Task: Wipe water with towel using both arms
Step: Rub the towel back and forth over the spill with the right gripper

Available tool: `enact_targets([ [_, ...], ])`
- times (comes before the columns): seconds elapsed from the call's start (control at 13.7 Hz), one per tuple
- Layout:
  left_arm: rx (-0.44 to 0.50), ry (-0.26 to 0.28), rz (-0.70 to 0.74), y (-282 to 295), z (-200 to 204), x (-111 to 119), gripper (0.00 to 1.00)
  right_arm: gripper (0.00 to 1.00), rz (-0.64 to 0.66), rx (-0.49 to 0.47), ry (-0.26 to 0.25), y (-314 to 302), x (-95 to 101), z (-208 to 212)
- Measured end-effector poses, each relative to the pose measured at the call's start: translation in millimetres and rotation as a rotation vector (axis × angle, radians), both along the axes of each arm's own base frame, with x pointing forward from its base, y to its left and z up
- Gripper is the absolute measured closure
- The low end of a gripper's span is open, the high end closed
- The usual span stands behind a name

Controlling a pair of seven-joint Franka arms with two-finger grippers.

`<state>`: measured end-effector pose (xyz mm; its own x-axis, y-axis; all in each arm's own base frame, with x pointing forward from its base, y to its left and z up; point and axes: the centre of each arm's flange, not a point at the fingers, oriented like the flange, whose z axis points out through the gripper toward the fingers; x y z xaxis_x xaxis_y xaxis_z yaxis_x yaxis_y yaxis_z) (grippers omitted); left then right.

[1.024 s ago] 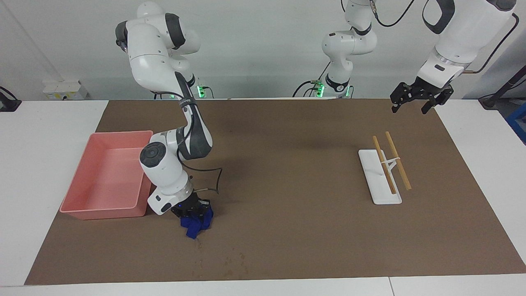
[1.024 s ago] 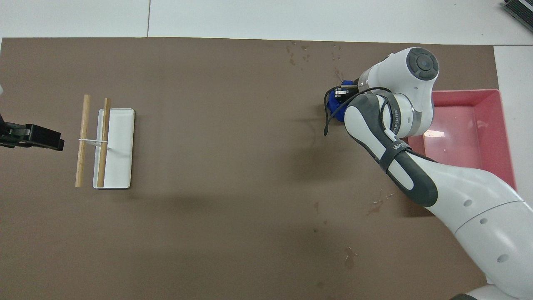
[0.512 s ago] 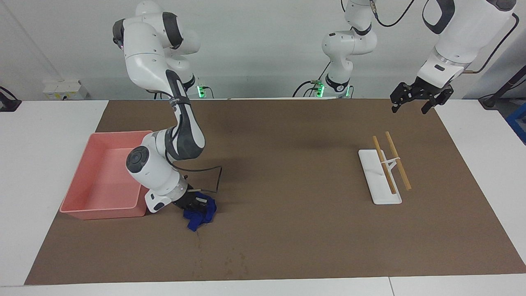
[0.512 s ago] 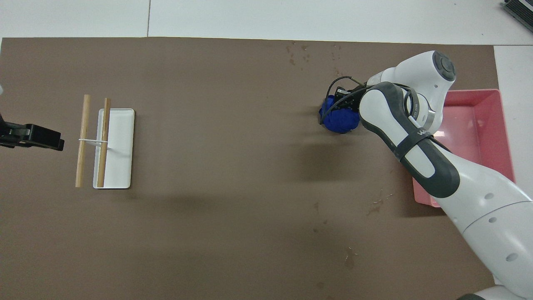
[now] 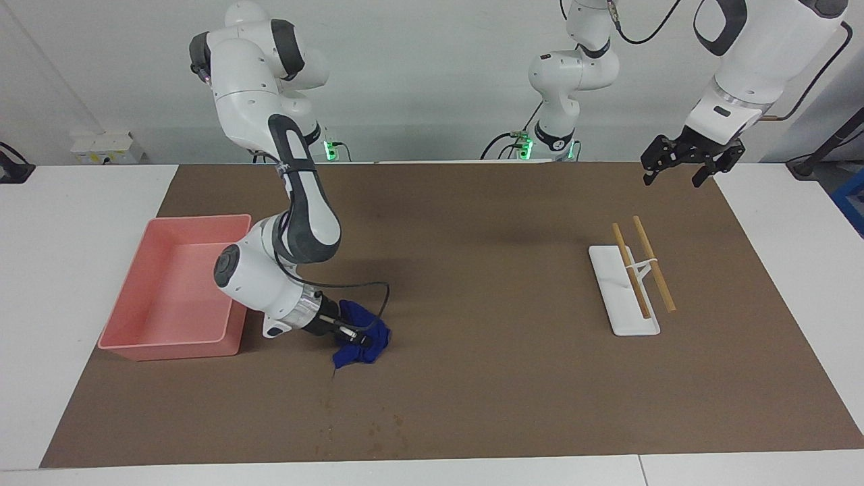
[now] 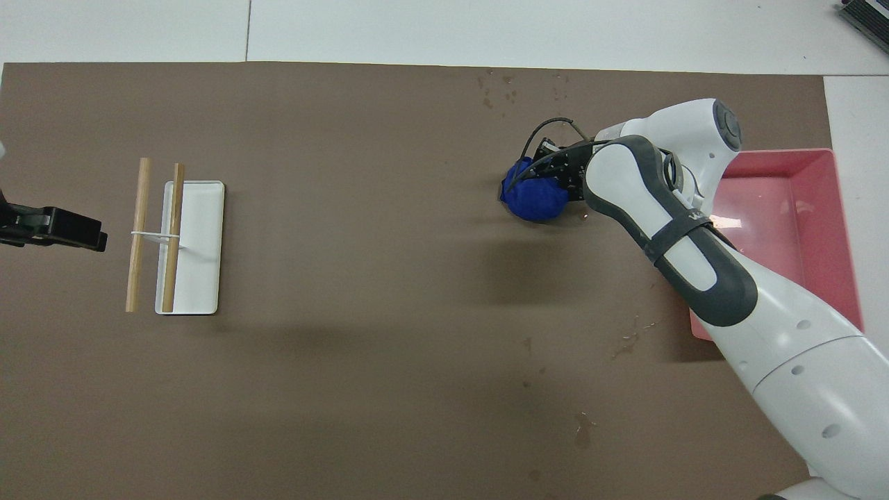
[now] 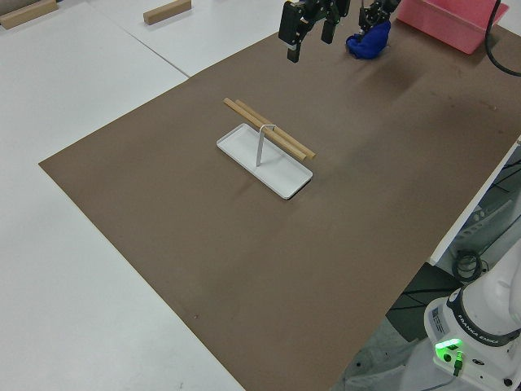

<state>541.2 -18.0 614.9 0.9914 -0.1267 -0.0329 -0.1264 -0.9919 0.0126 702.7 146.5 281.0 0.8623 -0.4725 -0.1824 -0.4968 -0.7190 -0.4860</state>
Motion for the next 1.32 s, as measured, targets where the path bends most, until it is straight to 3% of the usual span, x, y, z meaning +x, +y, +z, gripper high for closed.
enact_targets([
  [0.15,0.0,0.0,0.0,0.0,0.0,0.0,0.0,0.89,0.114,-0.127,-0.126,-7.2,6.3,-0.5],
  [0.37,0.0,0.0,0.0,0.0,0.0,0.0,0.0,0.89,0.257,-0.275,-0.264,-25.4,15.7,4.3],
  [0.51,0.0,0.0,0.0,0.0,0.0,0.0,0.0,0.89,0.338,-0.328,-0.324,-33.9,19.4,3.2],
  [0.73,0.0,0.0,0.0,0.0,0.0,0.0,0.0,0.89,0.5,-0.446,-0.392,-40.6,22.4,6.1],
  [1.02,0.0,0.0,0.0,0.0,0.0,-0.1,0.0,0.89,0.759,-0.711,-0.465,-63.2,28.2,7.8],
  [1.32,0.0,0.001,0.0,0.0,0.0,-0.1,0.0,0.89,0.778,-0.732,-0.453,-64.5,27.5,6.3],
])
